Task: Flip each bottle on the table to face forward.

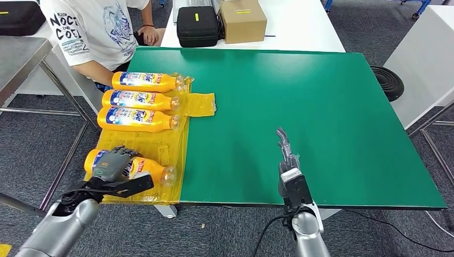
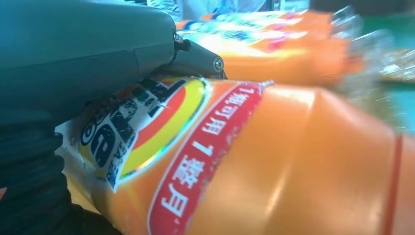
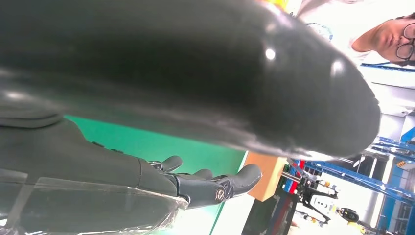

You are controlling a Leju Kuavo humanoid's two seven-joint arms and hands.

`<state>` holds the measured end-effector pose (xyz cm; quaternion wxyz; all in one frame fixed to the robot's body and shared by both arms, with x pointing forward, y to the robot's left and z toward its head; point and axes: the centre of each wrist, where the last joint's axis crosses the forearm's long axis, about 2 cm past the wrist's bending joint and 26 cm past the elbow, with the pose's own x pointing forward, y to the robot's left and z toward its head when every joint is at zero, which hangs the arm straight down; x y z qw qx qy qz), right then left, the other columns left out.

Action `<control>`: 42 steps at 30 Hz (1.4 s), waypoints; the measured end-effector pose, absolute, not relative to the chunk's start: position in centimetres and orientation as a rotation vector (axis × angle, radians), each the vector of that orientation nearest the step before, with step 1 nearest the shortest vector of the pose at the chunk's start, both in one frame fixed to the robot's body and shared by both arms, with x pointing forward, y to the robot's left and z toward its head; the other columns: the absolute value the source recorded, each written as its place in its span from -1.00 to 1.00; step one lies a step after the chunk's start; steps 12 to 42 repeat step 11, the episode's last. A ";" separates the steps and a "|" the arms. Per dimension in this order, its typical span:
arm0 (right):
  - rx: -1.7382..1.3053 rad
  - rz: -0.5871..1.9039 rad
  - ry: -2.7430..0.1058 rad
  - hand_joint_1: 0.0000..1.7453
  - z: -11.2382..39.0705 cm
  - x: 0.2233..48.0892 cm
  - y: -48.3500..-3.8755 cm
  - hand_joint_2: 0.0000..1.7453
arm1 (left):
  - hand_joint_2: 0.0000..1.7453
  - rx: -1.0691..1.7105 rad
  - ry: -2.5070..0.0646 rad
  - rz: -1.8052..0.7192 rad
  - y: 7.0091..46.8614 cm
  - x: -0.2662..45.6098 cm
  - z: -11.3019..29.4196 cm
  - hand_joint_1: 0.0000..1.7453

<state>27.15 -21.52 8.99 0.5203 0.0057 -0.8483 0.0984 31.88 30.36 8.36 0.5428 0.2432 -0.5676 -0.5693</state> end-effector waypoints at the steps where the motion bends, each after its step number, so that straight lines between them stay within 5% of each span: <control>1: 0.013 0.235 -2.034 -1.00 9.0 27.1 -21.4 -1.00 | 1.00 0.574 -1.363 -1.338 29.5 31.8 8.3 1.00; 11: 0.012 0.224 -2.033 -1.00 9.0 27.1 -21.2 -1.00 | 1.00 0.548 -1.409 -1.279 25.3 31.9 8.6 1.00; 42: 0.012 0.224 -2.033 -1.00 9.0 27.1 -21.2 -1.00 | 1.00 0.548 -1.409 -1.279 25.3 31.9 8.6 1.00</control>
